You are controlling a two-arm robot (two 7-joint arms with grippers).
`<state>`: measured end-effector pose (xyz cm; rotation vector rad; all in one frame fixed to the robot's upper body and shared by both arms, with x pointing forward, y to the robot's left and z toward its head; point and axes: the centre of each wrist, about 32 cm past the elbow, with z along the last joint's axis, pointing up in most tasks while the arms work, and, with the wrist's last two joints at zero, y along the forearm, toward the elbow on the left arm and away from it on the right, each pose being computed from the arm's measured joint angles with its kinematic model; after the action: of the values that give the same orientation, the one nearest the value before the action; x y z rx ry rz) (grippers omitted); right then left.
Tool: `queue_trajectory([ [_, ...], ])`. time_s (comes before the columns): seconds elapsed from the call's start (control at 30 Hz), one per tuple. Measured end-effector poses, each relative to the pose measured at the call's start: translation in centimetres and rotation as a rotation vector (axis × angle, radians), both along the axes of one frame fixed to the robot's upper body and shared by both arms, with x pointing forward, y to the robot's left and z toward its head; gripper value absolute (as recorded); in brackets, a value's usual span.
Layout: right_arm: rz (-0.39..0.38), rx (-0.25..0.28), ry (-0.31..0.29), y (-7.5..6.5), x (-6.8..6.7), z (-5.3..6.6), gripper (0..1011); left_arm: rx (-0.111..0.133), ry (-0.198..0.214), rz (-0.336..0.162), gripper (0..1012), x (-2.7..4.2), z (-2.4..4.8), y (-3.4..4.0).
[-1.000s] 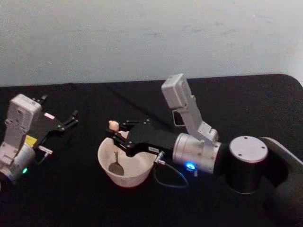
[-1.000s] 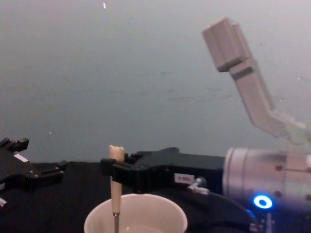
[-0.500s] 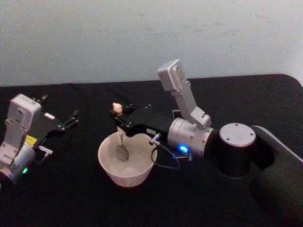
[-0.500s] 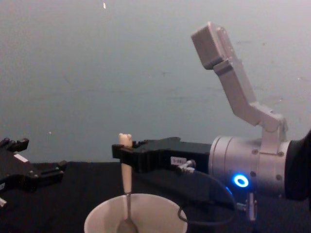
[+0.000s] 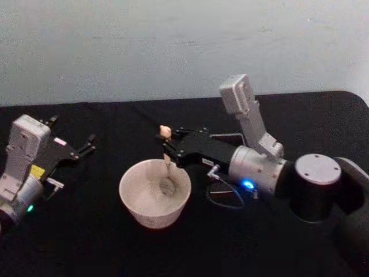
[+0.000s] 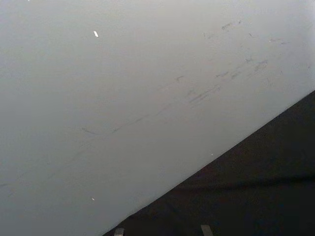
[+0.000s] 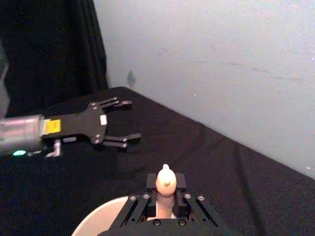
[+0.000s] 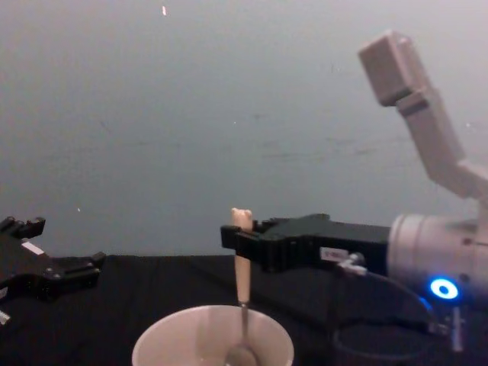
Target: Pick up the stirring spoon with one hand, stir inside the cup, then place it back in its original position.
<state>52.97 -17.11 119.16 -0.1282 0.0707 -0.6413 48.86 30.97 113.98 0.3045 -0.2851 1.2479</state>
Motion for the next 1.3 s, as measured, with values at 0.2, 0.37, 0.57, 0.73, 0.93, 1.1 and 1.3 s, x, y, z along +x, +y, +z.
queue_trajectory([
  [0.2,0.037,0.002,0.009,-1.0,-1.3,0.1,214,0.000,0.000,0.000,1001,0.00,0.00,0.00],
  [0.37,0.099,0.000,0.019,-1.0,-2.6,0.0,213,0.000,0.000,0.000,1001,0.00,0.00,0.00],
  [0.57,0.130,-0.003,0.025,-0.4,-3.1,-0.2,214,0.000,0.000,0.000,1001,0.00,0.00,0.00],
  [0.73,0.136,0.003,0.027,0.5,-2.8,-0.2,214,0.000,0.000,0.000,1001,0.00,0.00,0.00],
  [0.93,0.120,0.013,0.025,1.2,-2.3,-0.1,214,0.000,0.000,0.000,1001,0.00,0.00,0.00],
  [1.1,0.093,0.036,0.022,1.3,-1.7,0.5,214,0.000,0.000,0.000,1001,0.00,0.00,0.00],
  [1.3,0.068,0.050,0.027,1.1,-1.5,0.8,214,0.000,0.000,0.000,1001,0.00,0.00,0.00],
])
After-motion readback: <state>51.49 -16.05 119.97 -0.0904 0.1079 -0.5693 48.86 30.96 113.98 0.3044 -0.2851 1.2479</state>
